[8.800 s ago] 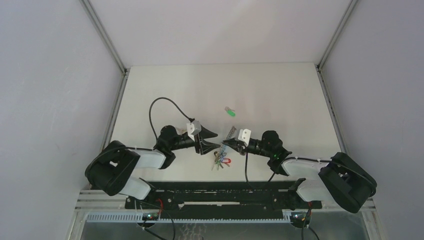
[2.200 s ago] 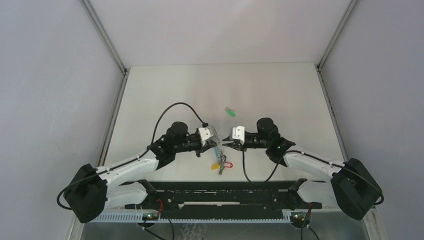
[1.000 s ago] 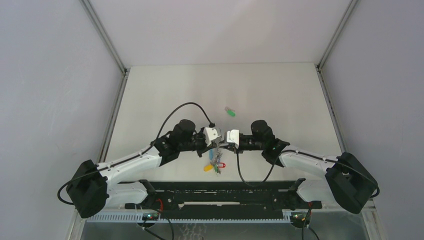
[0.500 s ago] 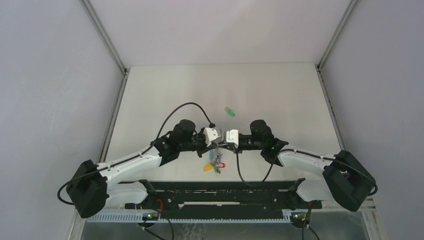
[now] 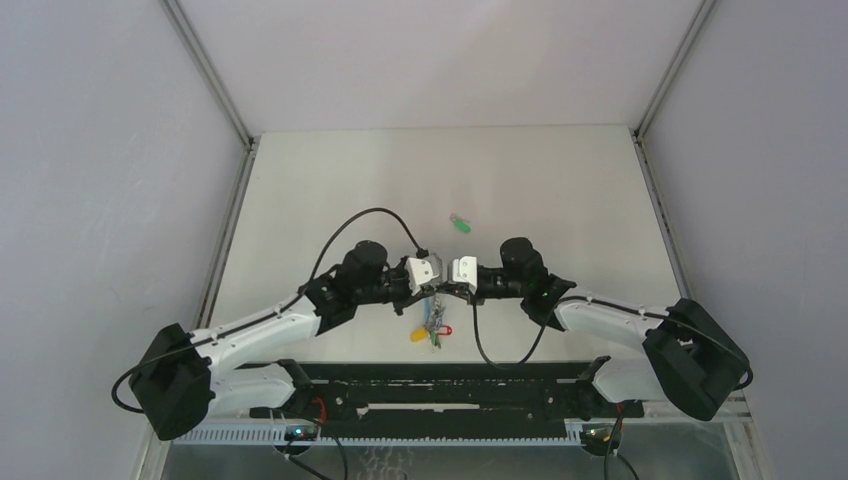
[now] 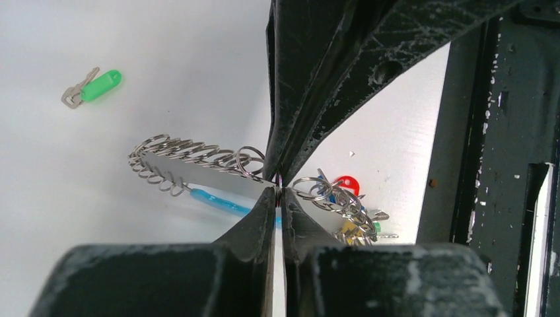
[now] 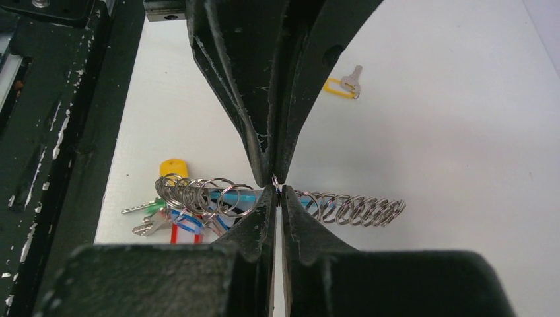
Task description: Put the keys on the keyring
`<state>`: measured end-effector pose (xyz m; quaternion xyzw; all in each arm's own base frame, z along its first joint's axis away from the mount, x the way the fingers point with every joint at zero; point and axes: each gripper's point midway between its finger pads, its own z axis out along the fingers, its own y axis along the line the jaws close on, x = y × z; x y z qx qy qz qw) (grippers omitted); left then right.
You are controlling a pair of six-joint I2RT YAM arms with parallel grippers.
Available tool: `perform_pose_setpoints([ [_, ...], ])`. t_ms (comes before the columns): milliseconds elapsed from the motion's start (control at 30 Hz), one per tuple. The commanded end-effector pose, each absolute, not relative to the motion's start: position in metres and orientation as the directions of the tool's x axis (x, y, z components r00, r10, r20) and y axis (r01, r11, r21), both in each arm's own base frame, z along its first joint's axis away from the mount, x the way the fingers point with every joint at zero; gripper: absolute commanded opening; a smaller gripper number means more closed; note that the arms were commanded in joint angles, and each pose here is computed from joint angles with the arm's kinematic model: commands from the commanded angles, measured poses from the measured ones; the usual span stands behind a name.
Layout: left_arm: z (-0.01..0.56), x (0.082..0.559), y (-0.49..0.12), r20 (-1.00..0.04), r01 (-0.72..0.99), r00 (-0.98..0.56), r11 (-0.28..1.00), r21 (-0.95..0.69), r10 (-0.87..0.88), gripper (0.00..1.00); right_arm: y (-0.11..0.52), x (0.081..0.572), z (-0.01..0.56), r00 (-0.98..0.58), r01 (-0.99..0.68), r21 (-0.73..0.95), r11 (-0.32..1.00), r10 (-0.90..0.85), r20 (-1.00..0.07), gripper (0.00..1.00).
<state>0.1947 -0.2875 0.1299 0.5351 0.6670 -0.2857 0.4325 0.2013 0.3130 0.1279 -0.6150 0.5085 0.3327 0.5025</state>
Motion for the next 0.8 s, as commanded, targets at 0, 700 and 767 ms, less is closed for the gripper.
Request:
perform_pose_setpoints([
  [0, 0.159, 0.199, -0.296, -0.932, 0.952, 0.076, 0.253, 0.173, 0.353, 0.13, 0.321, 0.207, 0.167, 0.316, -0.944, -0.329, 0.035, -0.201, -0.927, 0.0],
  [700, 0.155, 0.201, -0.288, -0.962, 0.955, 0.105, 0.244, 0.168, 0.254, 0.28, 0.32, 0.206, 0.176, 0.305, -0.949, -0.313, 0.034, -0.147, -0.941, 0.0],
  [767, 0.153, 0.201, -0.288, -0.961, 0.956, 0.101, 0.243, 0.166, 0.259, 0.28, 0.32, 0.206, 0.177, 0.304, -0.949, -0.312, 0.034, -0.144, -0.942, 0.0],
])
